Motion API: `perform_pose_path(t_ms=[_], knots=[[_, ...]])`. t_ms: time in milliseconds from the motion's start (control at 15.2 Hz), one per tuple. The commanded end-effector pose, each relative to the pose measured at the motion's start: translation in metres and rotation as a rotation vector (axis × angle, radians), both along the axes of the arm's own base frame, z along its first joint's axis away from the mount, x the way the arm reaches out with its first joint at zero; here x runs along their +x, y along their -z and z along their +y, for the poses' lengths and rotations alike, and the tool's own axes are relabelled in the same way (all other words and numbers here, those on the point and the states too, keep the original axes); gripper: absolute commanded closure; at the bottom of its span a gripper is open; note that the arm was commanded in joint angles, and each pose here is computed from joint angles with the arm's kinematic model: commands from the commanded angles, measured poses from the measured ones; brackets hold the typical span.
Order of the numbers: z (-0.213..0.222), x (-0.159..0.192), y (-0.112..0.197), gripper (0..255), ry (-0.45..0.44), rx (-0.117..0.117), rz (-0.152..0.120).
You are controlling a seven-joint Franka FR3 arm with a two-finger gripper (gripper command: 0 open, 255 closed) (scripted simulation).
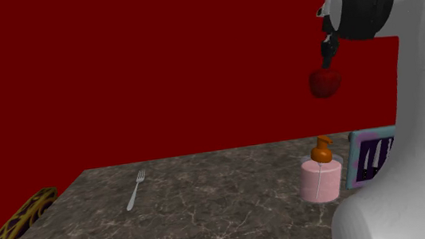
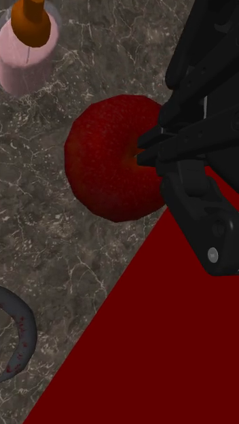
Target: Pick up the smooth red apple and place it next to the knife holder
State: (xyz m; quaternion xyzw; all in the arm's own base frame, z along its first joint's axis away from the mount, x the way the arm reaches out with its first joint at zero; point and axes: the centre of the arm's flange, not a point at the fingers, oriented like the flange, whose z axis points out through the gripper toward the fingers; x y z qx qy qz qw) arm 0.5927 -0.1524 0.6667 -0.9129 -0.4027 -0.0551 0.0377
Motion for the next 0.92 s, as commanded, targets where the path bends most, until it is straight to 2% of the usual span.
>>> perform_pose_path(t_ms=[0,66,858], knots=[[-0.028,0.003,-0.002,255,-0.002,0.0,0.0],[-0.04,0.005,-0.002,255,-0.002,0.0,0.0],[-0.04,0.005,0.062,255,-0.002,0.0,0.0]])
